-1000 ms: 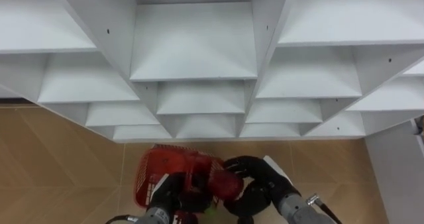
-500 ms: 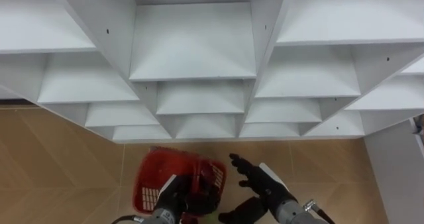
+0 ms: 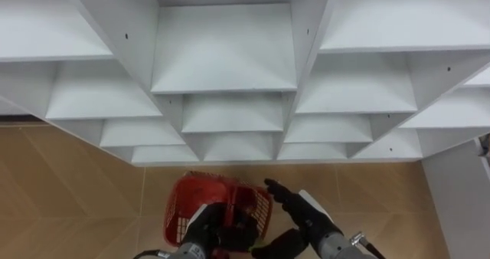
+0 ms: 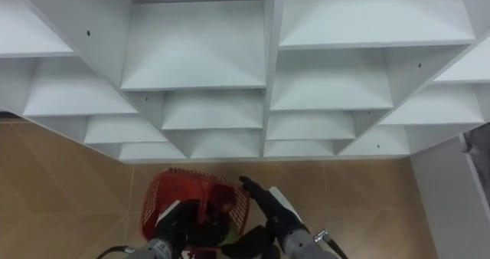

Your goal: Collect fruits from the closet

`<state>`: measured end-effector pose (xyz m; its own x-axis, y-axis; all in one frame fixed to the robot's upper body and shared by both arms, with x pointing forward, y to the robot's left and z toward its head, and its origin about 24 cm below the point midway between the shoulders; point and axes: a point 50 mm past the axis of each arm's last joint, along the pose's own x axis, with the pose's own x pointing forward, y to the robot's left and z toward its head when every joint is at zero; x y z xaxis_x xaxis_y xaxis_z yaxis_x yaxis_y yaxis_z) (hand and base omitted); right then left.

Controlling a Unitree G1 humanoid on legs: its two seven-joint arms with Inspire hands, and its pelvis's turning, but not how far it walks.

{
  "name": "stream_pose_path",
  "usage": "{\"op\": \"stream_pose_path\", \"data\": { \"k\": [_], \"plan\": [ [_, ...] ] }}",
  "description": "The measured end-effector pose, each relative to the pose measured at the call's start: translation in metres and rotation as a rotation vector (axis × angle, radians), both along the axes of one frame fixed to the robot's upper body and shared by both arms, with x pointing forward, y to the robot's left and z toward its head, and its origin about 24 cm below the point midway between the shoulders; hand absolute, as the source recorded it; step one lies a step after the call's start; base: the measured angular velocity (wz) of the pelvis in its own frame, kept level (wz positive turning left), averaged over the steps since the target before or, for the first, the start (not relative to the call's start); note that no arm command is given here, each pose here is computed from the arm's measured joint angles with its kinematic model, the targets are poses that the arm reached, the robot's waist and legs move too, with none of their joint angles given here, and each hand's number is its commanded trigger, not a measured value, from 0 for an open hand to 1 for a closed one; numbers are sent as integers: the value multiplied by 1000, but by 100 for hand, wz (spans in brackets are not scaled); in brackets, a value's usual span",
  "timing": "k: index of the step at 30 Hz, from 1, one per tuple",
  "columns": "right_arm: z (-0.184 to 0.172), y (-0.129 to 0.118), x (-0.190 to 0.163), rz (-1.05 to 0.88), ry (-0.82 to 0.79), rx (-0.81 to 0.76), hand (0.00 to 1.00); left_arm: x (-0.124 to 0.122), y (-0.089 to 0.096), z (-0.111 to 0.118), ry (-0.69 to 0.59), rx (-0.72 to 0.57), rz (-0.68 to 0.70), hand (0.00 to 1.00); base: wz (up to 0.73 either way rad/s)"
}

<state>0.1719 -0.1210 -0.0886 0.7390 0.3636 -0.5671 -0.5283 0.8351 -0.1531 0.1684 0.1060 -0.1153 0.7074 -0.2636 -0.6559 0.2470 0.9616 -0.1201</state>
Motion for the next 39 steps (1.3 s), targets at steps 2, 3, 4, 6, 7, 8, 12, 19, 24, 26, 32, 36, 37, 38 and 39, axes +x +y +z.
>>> {"op": "stream_pose_path", "data": {
  "k": [2,3,4,6,7,8,12,19,24,26,32,36,37,38,39],
  "plan": [
    [0,0,0,-1,2,0,0,0,0,0,0,0,2,100,0],
    [0,0,0,-1,3,1,0,0,0,0,0,0,2,100,0],
    [0,0,0,-1,3,2,0,0,0,0,0,0,3,100,0],
    [0,0,0,0,3,2,0,0,3,0,0,9,3,100,0],
    [0,0,0,1,4,3,0,0,3,0,0,10,3,100,0],
    [0,0,0,5,6,5,0,-1,3,-1,2,10,4,100,0],
    [0,-4,1,-11,14,18,0,-1,10,-1,3,26,23,100,0],
    [-9,-11,-4,-39,59,8,0,-1,20,-3,12,50,62,100,0],
    [-12,-19,-5,-55,71,-15,0,-4,28,-7,32,73,75,100,0],
    [-14,-21,-5,-61,77,-24,0,-7,30,-9,41,76,83,100,0],
    [-16,-25,-7,-60,90,-45,0,-8,40,-10,48,96,109,100,0],
    [-24,-32,-17,-78,139,-56,0,-19,49,-17,95,124,125,100,1],
    [-25,-33,-18,-80,145,-58,0,-21,51,-18,104,131,127,100,0],
    [-26,-35,-21,-94,152,-57,0,-22,55,-19,109,140,131,100,3],
    [-27,-38,-24,-111,161,-58,0,-23,59,-19,114,143,148,100,0]
  ]
}}
